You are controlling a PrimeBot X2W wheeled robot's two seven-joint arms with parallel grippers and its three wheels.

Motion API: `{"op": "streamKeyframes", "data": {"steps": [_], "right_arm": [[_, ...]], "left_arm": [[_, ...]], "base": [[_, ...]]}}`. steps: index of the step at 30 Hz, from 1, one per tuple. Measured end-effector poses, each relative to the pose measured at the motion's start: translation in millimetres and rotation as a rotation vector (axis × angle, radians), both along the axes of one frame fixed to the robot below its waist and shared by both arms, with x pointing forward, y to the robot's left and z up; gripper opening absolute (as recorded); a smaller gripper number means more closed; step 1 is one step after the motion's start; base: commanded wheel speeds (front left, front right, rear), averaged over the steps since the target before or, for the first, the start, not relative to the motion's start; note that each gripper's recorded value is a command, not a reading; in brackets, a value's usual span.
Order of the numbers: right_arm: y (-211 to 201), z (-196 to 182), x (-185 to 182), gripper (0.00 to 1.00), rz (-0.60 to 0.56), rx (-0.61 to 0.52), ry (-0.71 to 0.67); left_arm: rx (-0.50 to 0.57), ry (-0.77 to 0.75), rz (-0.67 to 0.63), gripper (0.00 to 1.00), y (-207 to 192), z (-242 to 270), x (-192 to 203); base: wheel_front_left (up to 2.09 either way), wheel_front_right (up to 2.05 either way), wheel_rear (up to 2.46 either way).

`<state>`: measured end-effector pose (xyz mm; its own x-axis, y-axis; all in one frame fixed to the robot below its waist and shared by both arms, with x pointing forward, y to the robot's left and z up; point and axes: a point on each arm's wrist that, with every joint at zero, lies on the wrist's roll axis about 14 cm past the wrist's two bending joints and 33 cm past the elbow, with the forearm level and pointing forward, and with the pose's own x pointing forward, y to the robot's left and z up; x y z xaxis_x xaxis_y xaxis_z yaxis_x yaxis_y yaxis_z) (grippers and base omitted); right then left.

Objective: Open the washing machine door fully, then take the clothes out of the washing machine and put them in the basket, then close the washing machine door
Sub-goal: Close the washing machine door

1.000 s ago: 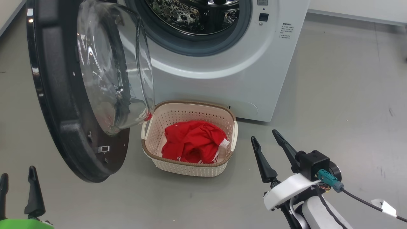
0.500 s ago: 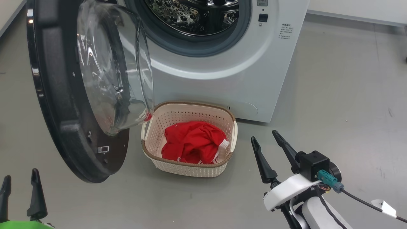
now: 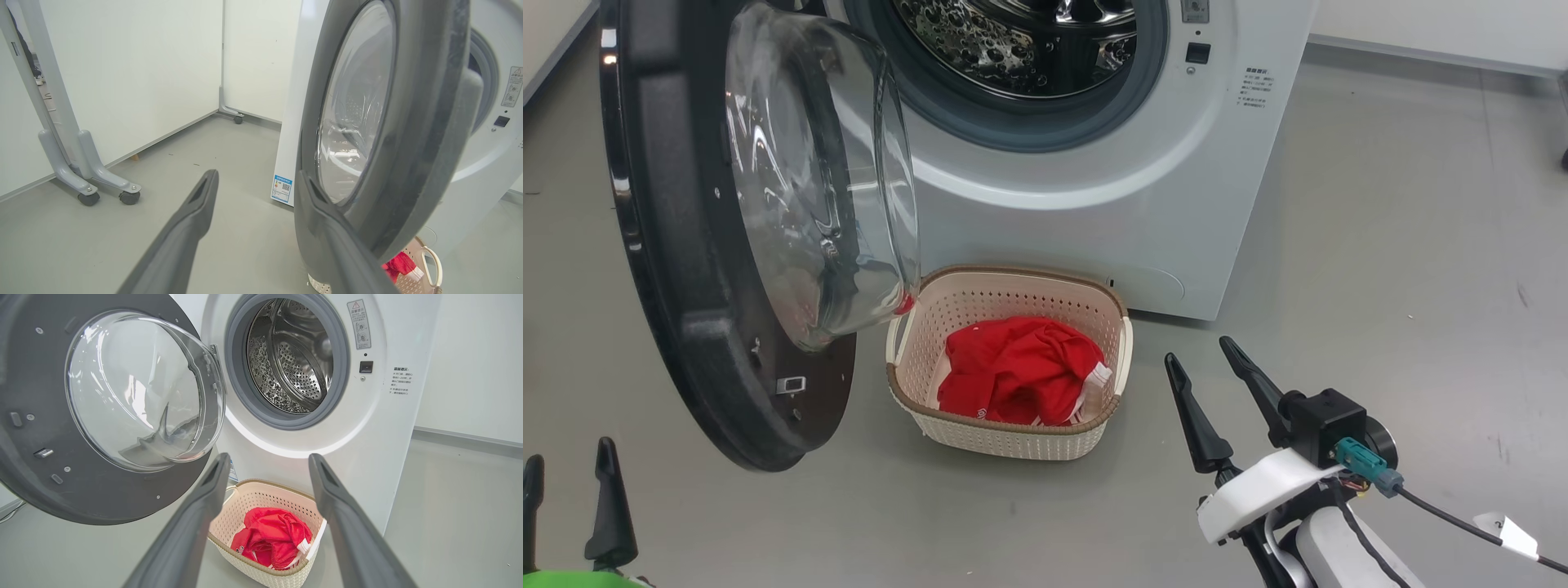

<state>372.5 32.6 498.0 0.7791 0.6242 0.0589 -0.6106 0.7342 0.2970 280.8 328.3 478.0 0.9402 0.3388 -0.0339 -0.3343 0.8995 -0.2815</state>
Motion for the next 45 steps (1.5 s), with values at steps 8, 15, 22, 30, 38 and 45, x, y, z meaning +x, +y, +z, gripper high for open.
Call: {"op": "streamKeyframes", "data": {"steps": [8,15,22,30,38,45], "right_arm": [[0.7,1.5,-1.5,1.0,0.002,0.006,0.0],[1.0,0.9,-2.7,1.0,0.003,0.006,0.003],[1.0,0.4,-2.5,1.0,0.003,0.006,0.004],[0.5,-0.3,-2.1,1.0,0.001,0.006,0.006],[-0.1,-0.4,-1.7,1.0,-0.001,0.007,0.007],[0.1,0.3,-1.4,1.0,-0.001,0.011,0.007]], "left_arm": [[-0.001,0.002,-0.001,1.0,0.0,-1.0,-1.0],[0.0,0.004,-0.002,1.0,-0.1,-1.3,-1.2],[0.001,0.003,0.0,1.0,0.4,-1.8,-1.4],[-0.001,0.008,0.005,0.0,1.9,-3.5,-2.0],[0.0,0.013,-0.006,0.0,-0.6,-4.5,-0.6],[-0.047,-0.01,0.004,0.0,-0.9,-3.6,0.3]], "base": [[0.0,0.0,0.0],[0.0,0.0,0.0],[0.0,0.0,0.0],[0.0,0.0,0.0],[0.0,0.0,0.0],[0.0,0.0,0.0]]}}
